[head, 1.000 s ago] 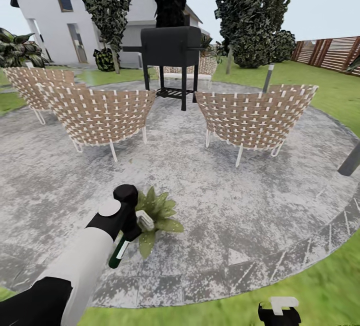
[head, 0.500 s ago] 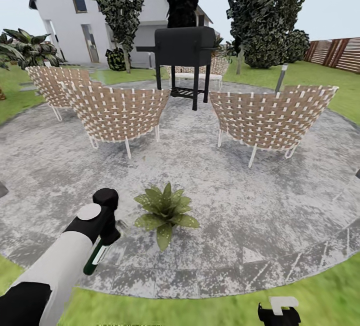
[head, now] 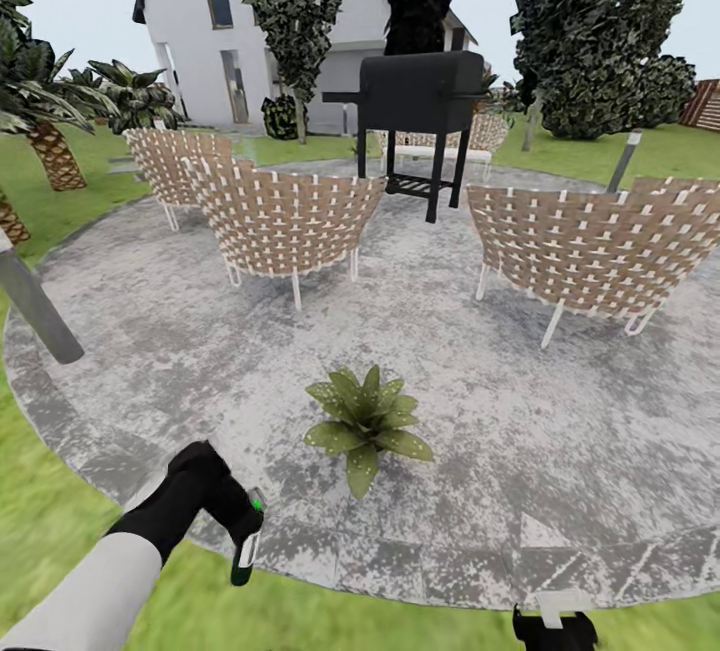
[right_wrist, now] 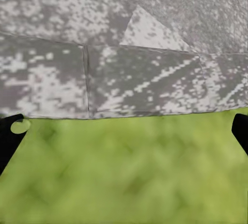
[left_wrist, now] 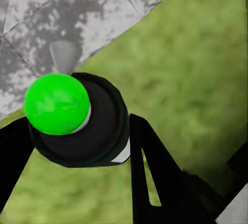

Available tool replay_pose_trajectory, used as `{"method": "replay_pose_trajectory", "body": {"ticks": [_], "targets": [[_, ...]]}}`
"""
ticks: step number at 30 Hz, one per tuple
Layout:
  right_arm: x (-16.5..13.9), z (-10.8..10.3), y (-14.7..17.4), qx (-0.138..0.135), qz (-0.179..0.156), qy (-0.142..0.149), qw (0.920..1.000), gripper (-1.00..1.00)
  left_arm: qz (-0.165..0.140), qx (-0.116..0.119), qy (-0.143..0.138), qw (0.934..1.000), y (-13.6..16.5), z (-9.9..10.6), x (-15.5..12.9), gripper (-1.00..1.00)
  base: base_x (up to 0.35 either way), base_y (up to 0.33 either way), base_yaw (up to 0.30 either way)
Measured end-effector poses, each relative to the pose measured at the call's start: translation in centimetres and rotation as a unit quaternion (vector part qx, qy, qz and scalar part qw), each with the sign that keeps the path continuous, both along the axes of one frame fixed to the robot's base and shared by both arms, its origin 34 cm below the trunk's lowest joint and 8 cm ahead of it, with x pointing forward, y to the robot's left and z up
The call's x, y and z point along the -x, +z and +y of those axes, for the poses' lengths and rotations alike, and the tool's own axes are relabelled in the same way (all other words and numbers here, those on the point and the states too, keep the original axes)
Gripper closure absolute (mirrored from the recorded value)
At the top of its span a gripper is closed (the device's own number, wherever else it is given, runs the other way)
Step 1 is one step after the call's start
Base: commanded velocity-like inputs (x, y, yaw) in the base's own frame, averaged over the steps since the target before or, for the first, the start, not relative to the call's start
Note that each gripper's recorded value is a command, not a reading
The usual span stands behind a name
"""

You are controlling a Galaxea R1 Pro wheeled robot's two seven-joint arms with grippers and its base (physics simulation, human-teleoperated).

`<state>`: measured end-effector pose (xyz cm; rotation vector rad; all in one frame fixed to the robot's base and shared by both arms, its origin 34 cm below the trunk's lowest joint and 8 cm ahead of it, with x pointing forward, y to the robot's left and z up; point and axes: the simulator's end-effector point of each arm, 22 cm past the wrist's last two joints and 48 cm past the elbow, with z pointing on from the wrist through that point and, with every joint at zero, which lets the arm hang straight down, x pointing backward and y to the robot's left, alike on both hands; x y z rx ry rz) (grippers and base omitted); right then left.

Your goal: Pick up the pesticide atomizer in the garden and spray insectifuge to fully cover both potted plants in the garden.

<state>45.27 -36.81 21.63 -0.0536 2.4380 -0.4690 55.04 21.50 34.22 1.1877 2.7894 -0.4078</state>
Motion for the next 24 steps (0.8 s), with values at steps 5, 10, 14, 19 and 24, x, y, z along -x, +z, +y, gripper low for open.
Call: {"method": "replay_pose_trajectory", "body": {"ticks": [5, 10, 14, 19, 24], "targets": [[-0.2, 0.4, 0.0, -0.001, -0.001, 0.008, 1.0, -1.0, -0.098, 0.079, -0.058, 0.9903, -4.3, -1.2, 2.4, 1.0, 0.0, 0.0, 0.023], [-0.3, 0.5, 0.0, -0.002, -0.002, 0.008, 1.0, -1.0, -0.14, 0.13, -0.01, 0.9814, -7.1, 1.1, 4.3, 1.0, 0.0, 0.0, 0.0], [-0.4, 2.3, -0.5, -0.036, 0.003, 0.033, 0.9988, -1.0, -0.145, 0.129, 0.002, 0.981, -7.7, 2.2, 4.8, 1.0, 0.0, 0.0, 0.0], [-0.4, 2.4, -0.5, -0.037, 0.003, 0.034, 0.9987, -1.0, -0.145, 0.129, 0.002, 0.9809, -7.7, 2.2, 4.8, 1.0, 0.0, 0.0, 0.0], [-0.4, 2.5, -0.6, -0.038, 0.004, 0.034, 0.9987, -1.0, -0.146, 0.129, 0.002, 0.9808, -7.6, 2.1, 4.7, 1.0, 0.0, 0.0, 0.0]]}}
